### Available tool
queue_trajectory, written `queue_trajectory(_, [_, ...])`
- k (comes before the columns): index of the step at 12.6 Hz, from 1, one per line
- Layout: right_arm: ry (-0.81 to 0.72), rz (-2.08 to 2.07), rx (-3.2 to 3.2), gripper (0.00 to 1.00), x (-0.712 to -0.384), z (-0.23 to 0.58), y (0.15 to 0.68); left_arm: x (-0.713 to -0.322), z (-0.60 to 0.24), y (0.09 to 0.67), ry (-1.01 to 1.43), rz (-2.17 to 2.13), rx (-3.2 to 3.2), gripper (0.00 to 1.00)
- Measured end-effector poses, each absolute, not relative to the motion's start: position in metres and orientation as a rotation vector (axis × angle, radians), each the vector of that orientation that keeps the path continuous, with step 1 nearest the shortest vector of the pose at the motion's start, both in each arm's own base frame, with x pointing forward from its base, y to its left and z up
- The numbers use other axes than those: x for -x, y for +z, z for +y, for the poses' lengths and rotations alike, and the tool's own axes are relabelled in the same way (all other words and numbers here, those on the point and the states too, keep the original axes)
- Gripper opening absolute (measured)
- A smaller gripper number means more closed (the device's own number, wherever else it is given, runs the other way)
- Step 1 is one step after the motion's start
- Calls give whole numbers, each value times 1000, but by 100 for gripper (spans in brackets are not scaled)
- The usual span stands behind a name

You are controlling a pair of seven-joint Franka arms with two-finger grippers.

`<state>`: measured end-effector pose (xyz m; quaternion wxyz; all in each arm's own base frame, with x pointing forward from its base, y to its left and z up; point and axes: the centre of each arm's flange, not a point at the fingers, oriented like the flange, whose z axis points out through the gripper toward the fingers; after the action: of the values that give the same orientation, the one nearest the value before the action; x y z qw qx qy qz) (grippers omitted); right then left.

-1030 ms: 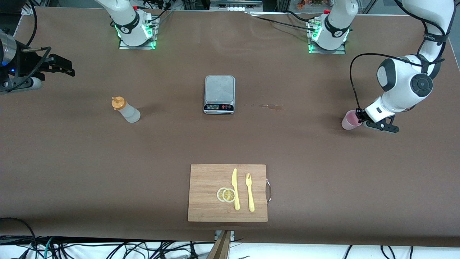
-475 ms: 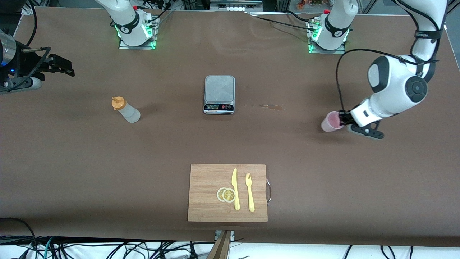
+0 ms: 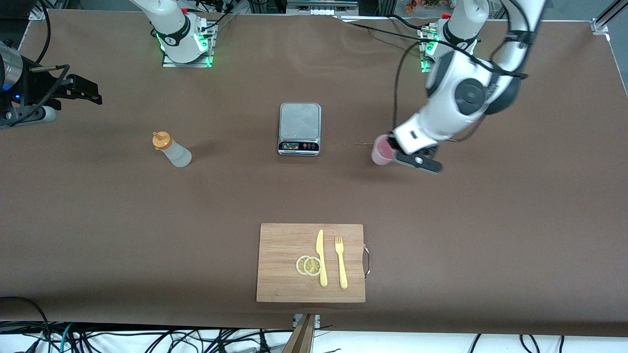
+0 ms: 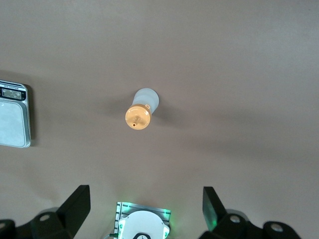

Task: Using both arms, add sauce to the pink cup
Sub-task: 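Carry the pink cup with the left gripper onto the scale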

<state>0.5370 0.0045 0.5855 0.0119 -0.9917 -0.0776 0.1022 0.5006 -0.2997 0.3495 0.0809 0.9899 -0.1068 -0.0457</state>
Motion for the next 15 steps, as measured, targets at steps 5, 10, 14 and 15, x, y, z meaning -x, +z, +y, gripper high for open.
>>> queue_trajectory(5, [321, -247, 3091, 100, -537, 3, 585, -434, -445, 334, -175, -207, -3004, 4])
queue_trajectory(10, [334, -247, 3089, 100, -538, 3, 582, -394, -512, 297, -180, -195, -3034, 4])
queue_trajectory(14, [335, -319, 3077, 100, -538, 3, 581, -385, -519, 283, -186, -209, -3045, 4])
queue_trajectory(15, [334, -351, 3071, 100, -538, 3, 581, -385, -519, 281, -187, -208, -3047, 4])
